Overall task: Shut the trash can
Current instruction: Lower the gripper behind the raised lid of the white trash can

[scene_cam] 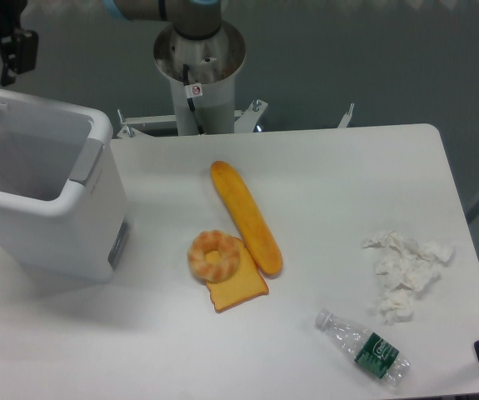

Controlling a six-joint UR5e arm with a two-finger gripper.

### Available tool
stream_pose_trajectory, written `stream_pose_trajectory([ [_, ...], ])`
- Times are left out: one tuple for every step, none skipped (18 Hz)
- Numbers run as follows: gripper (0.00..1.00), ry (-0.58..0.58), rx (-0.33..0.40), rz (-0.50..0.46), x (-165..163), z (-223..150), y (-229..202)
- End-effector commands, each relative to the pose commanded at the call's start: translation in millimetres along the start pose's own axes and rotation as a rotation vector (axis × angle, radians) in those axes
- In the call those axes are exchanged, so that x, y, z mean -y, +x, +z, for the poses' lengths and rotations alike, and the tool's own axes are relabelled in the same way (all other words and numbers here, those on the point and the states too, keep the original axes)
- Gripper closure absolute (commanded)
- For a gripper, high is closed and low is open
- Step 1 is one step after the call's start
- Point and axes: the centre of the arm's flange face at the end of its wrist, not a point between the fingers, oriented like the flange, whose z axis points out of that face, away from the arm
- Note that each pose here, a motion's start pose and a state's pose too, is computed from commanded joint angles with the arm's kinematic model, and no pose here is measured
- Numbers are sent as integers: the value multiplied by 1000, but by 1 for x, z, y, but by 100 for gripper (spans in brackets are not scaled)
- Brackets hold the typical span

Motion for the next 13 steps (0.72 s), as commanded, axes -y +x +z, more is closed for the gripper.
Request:
stream_pose_trajectory([
  [0, -2, -1, -4, 4, 1, 0],
  [0, -1, -1, -11, 8, 1, -1],
  [0, -4, -1, -20, 10, 3, -2],
  [0, -2, -1, -25, 12, 3, -3],
  [0, -1, 0, -28, 12, 2, -2],
  [0, -2, 1, -28, 12, 1, -2],
  [0, 0, 4, -28, 12, 0, -2],
  [0, -1, 9, -27, 11, -1, -1],
  [0, -1, 16, -29, 11, -2, -2],
  [0, -3, 22, -27, 10, -3, -2],
  [0, -4, 25, -28, 10, -3, -3],
  [0, -4, 25, -30, 10, -3, -3],
  [0, -11, 31, -32, 9, -1, -5],
])
